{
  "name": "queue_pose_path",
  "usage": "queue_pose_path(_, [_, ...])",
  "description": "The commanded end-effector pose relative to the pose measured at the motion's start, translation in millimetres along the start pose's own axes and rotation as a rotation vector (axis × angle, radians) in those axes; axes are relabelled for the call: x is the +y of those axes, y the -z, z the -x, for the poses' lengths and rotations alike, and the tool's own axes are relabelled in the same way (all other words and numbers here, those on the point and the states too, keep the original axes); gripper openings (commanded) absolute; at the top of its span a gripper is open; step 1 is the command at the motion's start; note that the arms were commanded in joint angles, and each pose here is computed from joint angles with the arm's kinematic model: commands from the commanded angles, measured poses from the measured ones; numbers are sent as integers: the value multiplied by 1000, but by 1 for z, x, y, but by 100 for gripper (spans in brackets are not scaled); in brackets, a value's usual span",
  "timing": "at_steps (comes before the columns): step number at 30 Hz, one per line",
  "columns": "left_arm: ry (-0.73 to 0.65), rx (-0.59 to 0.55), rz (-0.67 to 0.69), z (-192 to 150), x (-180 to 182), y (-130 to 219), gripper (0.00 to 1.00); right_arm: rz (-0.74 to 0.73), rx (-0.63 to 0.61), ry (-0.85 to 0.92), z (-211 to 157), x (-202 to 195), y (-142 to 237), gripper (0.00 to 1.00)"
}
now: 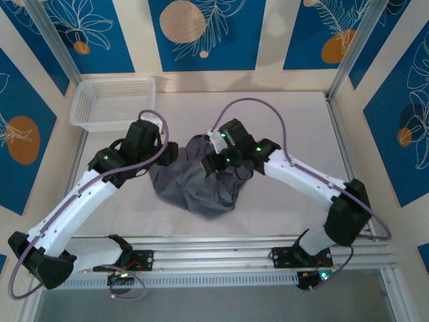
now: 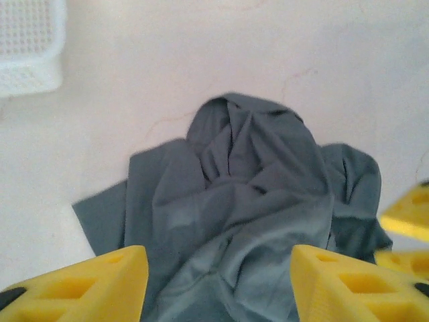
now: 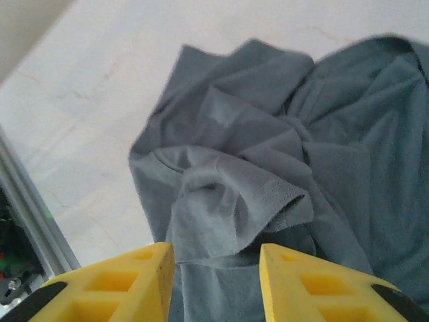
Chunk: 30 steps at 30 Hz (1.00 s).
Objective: Fold the inside-out t-shirt
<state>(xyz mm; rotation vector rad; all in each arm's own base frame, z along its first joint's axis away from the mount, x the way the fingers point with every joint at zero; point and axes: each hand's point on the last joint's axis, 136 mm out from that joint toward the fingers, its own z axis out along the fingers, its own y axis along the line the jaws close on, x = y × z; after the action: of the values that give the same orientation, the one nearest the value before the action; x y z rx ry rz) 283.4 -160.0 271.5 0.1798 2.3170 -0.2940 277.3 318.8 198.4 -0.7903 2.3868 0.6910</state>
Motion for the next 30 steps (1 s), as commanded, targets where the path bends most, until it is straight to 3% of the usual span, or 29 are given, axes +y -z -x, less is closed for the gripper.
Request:
queue_pose_path(1, [-61, 52, -48, -21, -2, -7, 62, -98, 174, -186, -27, -12, -8, 39])
queue_pose_path(4, [-52, 76, -43, -31, 1, -11, 63, -44, 158, -350, -27, -1, -15, 42])
queue_pose_path(8, [-44, 82, -65, -32, -2, -15, 64, -93, 106, -395, -28, 0, -24, 45])
queue_pose_path(12, [-38, 75, -63, -29, -2, -16, 65, -9, 36, -485, -28, 6, -40, 45])
queue_pose_path(16, [-28, 75, -75, -28, -4, -16, 65, -69, 17, -502, -31, -6, -45, 45])
queue_pose_path(22, [-15, 91, -63, -35, -1, -22, 65, -38, 26, -374, -35, 3, -49, 39])
queue_pose_path(27, [-11, 96, -64, -33, -2, -24, 65, -59, 21, -411, -34, -5, -56, 39])
queue_pose_path(30, [-11, 91, -54, -32, 0, -22, 65, -68, 18, -429, -32, -8, -58, 26])
